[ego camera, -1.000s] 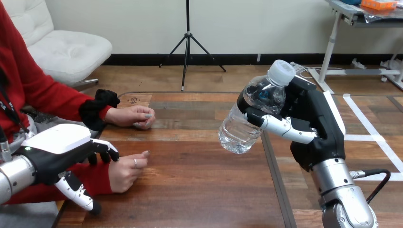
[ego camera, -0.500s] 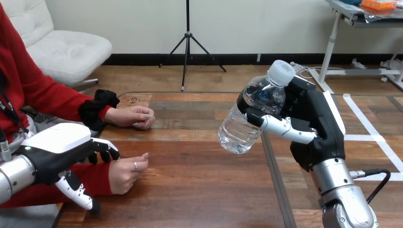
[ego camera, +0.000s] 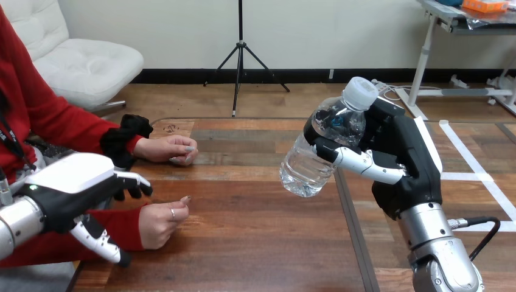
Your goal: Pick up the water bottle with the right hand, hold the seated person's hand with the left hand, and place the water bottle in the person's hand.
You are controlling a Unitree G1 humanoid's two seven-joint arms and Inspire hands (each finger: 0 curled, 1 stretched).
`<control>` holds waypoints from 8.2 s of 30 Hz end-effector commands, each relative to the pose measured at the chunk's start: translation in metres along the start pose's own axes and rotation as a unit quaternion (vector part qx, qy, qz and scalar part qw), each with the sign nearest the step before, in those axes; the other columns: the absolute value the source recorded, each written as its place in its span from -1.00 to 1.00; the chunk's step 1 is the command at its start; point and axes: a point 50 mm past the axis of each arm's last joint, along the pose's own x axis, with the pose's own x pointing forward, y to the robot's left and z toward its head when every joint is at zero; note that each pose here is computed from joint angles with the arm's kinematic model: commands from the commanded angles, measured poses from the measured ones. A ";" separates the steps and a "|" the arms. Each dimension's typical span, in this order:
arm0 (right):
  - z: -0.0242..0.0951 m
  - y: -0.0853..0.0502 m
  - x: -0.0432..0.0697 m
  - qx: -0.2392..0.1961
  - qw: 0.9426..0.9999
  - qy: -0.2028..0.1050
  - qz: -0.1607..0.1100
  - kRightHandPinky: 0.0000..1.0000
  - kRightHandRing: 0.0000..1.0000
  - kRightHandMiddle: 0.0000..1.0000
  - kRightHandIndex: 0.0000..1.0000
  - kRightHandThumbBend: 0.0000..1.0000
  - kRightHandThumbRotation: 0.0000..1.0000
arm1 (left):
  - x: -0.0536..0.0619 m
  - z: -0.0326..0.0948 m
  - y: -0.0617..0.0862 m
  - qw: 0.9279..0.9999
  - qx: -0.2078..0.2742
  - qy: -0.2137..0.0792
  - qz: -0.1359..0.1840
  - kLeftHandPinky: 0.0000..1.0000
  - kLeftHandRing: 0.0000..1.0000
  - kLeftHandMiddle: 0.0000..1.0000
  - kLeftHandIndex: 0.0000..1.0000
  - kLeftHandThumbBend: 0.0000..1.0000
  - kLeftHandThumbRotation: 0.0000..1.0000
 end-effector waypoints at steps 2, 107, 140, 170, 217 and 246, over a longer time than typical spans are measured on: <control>0.024 0.005 0.011 -0.003 0.998 -0.054 0.012 -0.37 -0.26 -0.13 -0.09 0.66 -1.00 | 0.002 -0.006 0.030 0.998 0.028 0.008 0.054 0.31 0.47 0.57 0.60 1.00 -0.38; 0.029 0.000 -0.001 -0.006 0.999 -0.049 0.011 -0.36 -0.25 -0.11 -0.08 0.68 -1.00 | 0.070 -0.003 -0.022 0.995 0.041 0.072 -0.059 0.47 0.60 0.70 0.70 1.00 -0.30; 0.040 -0.002 -0.007 -0.025 0.998 -0.055 0.007 -0.40 -0.29 -0.14 -0.10 0.68 -1.00 | 0.067 -0.009 -0.031 0.991 0.061 0.083 -0.081 0.39 0.53 0.66 0.68 1.00 -0.26; 0.051 0.001 -0.006 -0.014 0.997 -0.068 0.017 -0.44 -0.33 -0.16 -0.11 0.63 -1.00 | 0.064 -0.009 -0.041 0.989 0.076 0.080 -0.102 0.31 0.43 0.53 0.56 1.00 -0.32; 0.060 0.008 -0.006 0.006 0.998 -0.068 0.017 -0.48 -0.36 -0.18 -0.14 0.57 -1.00 | 0.070 0.002 -0.059 0.988 0.070 0.071 -0.115 -0.02 0.08 0.14 0.09 0.94 -0.81; 0.052 0.009 -0.004 0.006 0.998 -0.062 0.017 -0.48 -0.35 -0.17 -0.13 0.57 -1.00 | 0.073 0.010 -0.062 0.990 0.048 0.064 -0.117 -0.12 -0.05 0.03 0.06 0.88 -0.91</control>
